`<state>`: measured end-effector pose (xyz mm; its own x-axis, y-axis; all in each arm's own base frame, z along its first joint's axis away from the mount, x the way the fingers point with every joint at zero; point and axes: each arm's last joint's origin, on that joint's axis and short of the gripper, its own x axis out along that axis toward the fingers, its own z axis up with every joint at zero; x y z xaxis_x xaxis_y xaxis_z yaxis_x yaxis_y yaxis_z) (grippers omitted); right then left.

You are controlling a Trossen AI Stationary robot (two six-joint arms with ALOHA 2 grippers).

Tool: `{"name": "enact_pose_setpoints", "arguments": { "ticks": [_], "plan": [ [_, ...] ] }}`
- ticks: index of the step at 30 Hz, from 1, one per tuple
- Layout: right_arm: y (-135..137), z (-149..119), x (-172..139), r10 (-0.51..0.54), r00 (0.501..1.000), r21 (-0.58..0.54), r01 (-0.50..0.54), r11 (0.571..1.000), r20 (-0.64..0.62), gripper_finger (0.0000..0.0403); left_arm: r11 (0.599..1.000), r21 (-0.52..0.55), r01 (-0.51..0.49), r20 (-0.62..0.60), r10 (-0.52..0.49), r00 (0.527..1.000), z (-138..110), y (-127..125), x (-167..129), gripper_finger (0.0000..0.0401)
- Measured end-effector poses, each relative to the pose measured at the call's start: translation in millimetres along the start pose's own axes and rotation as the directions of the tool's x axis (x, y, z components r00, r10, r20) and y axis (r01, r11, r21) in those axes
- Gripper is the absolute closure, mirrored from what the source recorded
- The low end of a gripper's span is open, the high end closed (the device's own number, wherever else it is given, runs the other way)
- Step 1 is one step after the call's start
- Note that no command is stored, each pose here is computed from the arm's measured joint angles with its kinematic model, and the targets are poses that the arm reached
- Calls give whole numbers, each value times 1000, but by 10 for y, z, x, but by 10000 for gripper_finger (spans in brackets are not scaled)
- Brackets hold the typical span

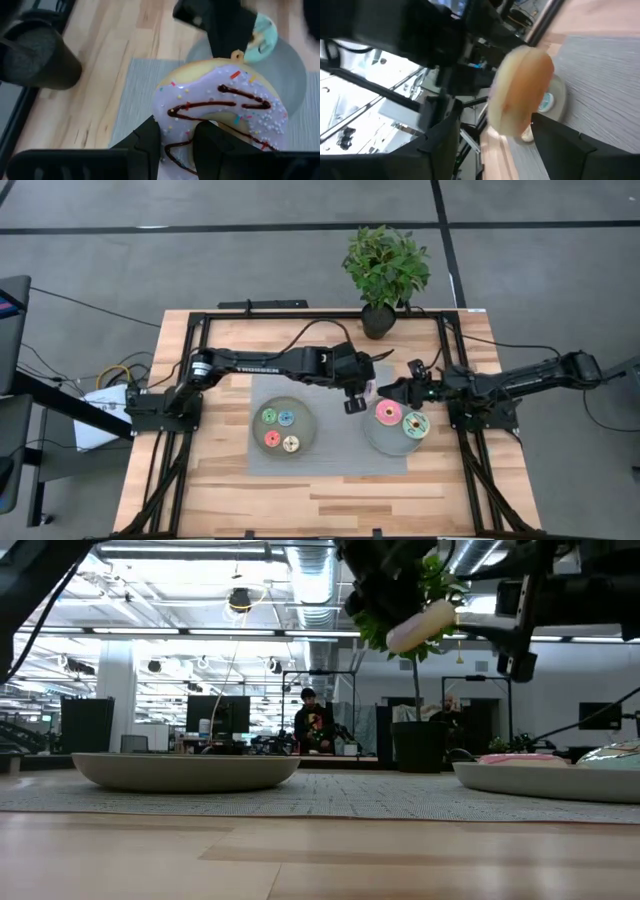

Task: Pick & Place donuts
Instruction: Put the large purple donut on the gray plate

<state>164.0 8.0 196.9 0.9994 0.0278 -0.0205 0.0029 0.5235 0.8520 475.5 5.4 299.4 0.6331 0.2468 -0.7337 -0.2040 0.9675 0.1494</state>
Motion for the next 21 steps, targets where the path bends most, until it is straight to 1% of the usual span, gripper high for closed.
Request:
{"name": "enact_pose_setpoints", "arguments": {
  "ticks": [3, 11, 14, 21],
  "plan": [
    [-35, 8, 33, -30, 1000, 2, 30, 1000, 2, 177, 1000, -7, 0, -5, 0, 1000, -9, 20, 51, 319],
    [-25, 91, 172, -73, 997, -5, 73, 997, 12, 197, 1000, -6, -4, -17, 4, 1000, -37, -2, 160, 319],
    [-67, 84, 209, -105, 994, -1, 105, 994, 1, 211, 1000, -6, -6, -30, 6, 1000, -47, 7, 183, 319],
    [-110, 74, 256, -133, 991, 2, 133, 991, -8, 252, 1000, -9, -6, -27, 5, 1000, -39, 18, 177, 319]
  ]
}}
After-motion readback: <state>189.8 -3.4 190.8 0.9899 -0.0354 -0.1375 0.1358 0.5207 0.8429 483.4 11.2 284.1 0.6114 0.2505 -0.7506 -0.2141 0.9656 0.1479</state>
